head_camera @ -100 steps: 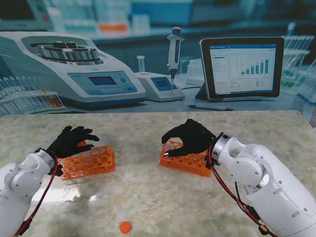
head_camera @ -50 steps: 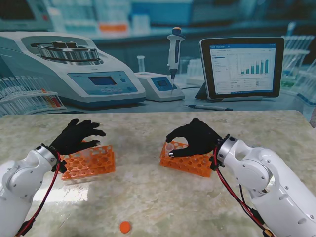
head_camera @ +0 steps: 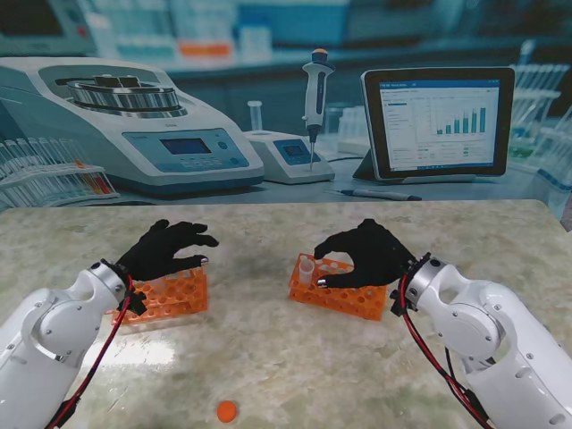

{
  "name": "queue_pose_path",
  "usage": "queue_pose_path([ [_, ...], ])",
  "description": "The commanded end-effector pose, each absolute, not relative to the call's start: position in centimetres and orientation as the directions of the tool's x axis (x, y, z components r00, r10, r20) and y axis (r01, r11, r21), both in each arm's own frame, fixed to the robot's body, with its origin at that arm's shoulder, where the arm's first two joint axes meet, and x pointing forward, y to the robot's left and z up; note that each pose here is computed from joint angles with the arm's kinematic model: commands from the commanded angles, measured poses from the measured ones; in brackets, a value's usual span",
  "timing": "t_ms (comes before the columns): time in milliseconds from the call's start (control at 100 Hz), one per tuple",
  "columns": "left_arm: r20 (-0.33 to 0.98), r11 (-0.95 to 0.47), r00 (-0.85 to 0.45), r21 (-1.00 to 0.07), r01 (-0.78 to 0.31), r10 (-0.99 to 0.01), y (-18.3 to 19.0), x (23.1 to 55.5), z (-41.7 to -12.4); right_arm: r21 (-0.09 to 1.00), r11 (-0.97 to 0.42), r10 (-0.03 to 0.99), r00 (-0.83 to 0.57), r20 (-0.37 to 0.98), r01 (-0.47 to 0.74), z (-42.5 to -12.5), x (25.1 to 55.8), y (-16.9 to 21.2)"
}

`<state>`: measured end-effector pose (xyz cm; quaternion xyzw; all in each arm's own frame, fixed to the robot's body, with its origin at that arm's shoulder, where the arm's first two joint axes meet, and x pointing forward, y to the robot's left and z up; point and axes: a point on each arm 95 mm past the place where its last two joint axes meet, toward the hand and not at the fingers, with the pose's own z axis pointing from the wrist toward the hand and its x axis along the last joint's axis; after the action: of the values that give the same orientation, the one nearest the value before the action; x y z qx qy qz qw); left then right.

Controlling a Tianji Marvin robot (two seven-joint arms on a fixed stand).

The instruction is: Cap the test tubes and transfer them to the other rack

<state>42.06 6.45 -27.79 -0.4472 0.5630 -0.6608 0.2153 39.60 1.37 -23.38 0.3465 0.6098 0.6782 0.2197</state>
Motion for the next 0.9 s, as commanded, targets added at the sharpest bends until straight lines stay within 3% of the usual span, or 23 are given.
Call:
queue_pose_path([
  [0, 0.347, -0.272, -0.536, -0.938, -0.216, -0.77, 5.0, 42.0, -27.7, 0.976, -0.164, 0.725, -0.653, 0.217, 0.141, -24.3, 39.3, 1.2],
  [570, 0.495, -0.398, -0.535, -0.869, -0.294, -0.685, -1.4, 42.6, -29.1, 0.968, -0.191, 0.767, -0.591, 0.251, 0.163, -27.2, 39.3, -0.9],
  [890, 0.541, -0.437, -0.523, -0.841, -0.32, -0.658, -3.2, 42.6, -29.9, 0.963, -0.2, 0.784, -0.559, 0.269, 0.183, -29.3, 39.7, -1.3],
])
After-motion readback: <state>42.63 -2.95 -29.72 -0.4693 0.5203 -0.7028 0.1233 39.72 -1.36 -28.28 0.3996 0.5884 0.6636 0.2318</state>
